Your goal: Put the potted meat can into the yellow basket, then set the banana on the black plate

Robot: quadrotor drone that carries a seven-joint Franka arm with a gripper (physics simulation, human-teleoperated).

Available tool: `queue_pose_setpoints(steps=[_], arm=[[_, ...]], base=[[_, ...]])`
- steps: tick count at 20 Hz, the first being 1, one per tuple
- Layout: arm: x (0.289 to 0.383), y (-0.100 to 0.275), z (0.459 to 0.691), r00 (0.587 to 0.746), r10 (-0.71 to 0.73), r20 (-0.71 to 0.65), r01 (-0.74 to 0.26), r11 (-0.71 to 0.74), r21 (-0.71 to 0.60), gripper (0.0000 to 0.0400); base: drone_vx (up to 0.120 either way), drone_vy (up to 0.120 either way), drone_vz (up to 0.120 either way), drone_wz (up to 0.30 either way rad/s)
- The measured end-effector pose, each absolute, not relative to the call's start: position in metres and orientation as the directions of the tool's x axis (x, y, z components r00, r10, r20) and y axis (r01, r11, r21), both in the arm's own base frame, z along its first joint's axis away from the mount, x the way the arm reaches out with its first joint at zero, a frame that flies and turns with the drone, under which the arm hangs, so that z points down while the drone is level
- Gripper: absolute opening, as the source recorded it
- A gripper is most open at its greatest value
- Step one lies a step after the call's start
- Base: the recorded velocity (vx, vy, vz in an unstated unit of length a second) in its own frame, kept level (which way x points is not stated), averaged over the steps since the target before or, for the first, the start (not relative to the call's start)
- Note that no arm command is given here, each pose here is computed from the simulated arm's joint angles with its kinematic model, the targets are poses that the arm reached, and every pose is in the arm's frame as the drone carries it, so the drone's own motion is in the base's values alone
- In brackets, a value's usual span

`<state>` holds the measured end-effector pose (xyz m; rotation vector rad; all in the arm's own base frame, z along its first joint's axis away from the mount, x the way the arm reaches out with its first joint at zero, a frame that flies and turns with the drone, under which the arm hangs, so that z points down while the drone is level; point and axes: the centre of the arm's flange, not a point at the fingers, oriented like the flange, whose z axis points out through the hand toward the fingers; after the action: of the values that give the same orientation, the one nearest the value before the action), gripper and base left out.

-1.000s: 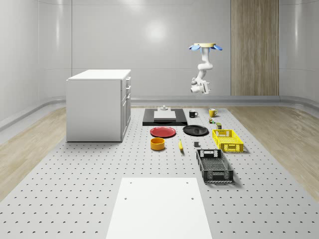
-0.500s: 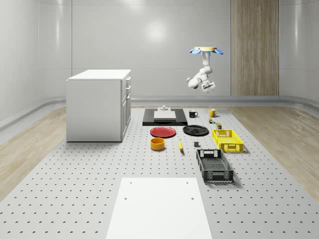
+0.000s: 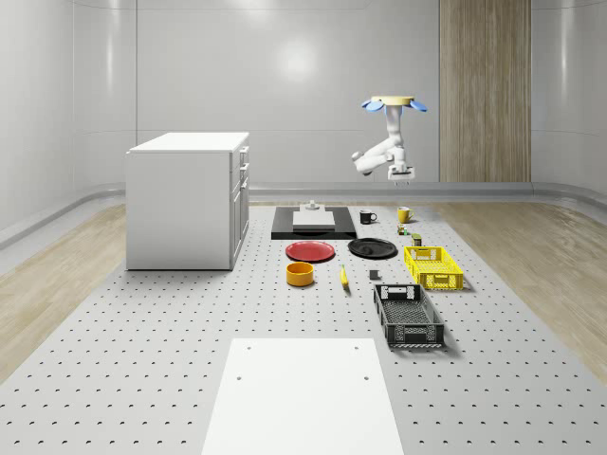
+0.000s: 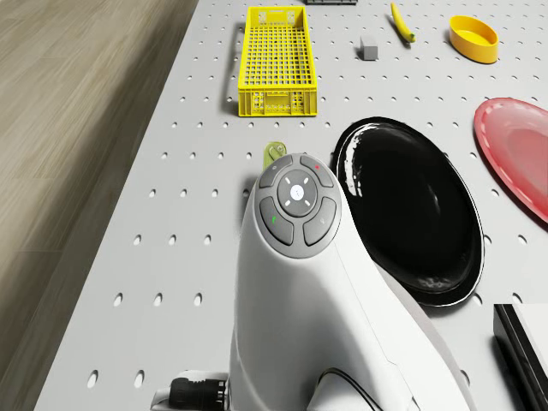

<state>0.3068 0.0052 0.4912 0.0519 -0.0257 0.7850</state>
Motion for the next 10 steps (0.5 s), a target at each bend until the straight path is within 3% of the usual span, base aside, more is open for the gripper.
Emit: queue_pose_setpoints(steps=[4, 5, 8, 10], arm=[[0.3068, 0.0024, 0.4909, 0.708, 0.706, 0.022, -0.707, 0.707, 0.018, 0.0400], [0.3068, 0.0020, 0.4909, 0.708, 0.706, 0.018, -0.707, 0.708, 0.015, 0.0400], [0.3068, 0.0010, 0.4908, 0.708, 0.706, 0.012, -0.706, 0.708, 0.008, 0.0400], [0.3068, 0.0007, 0.4908, 0.708, 0.706, 0.009, -0.706, 0.708, 0.006, 0.0400]], base=[[0.120, 0.000, -0.110, 0.000], [0.120, 0.000, 0.000, 0.000], [0.120, 0.120, 0.000, 0.000], [0.120, 0.040, -0.020, 0.000]])
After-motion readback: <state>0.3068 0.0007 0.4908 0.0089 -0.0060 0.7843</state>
